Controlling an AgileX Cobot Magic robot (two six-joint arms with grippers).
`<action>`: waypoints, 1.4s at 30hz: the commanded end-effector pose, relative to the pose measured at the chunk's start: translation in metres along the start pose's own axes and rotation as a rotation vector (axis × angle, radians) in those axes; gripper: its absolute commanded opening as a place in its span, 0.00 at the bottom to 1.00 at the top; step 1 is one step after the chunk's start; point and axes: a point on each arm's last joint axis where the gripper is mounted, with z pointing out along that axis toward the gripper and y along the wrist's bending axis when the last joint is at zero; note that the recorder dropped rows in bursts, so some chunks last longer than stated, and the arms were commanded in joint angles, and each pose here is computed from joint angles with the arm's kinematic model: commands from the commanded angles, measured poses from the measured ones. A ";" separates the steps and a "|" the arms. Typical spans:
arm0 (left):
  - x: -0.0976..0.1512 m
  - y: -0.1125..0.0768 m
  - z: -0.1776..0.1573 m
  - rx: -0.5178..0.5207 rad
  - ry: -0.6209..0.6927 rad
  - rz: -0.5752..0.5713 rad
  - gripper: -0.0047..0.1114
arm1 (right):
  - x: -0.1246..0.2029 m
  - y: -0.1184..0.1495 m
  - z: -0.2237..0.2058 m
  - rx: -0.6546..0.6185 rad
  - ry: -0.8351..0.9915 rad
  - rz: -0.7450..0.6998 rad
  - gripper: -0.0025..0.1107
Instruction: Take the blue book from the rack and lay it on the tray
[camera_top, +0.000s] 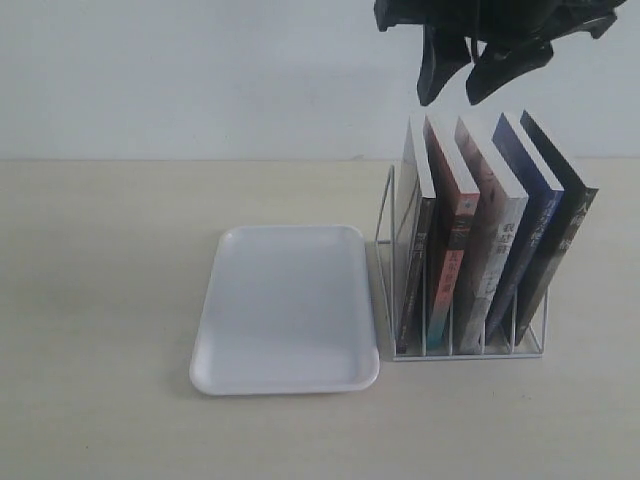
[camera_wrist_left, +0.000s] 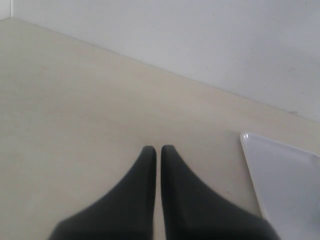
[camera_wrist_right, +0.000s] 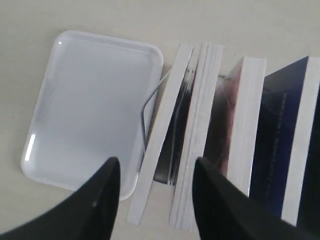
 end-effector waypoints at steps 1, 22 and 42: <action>0.000 0.000 0.000 0.004 -0.012 0.004 0.08 | 0.003 0.014 0.003 -0.043 0.022 -0.026 0.41; 0.000 0.000 0.000 0.004 -0.012 0.004 0.08 | 0.003 0.021 0.033 0.009 0.080 0.051 0.41; 0.000 0.000 0.000 0.004 -0.012 0.004 0.08 | 0.026 0.015 0.089 0.073 0.258 0.089 0.02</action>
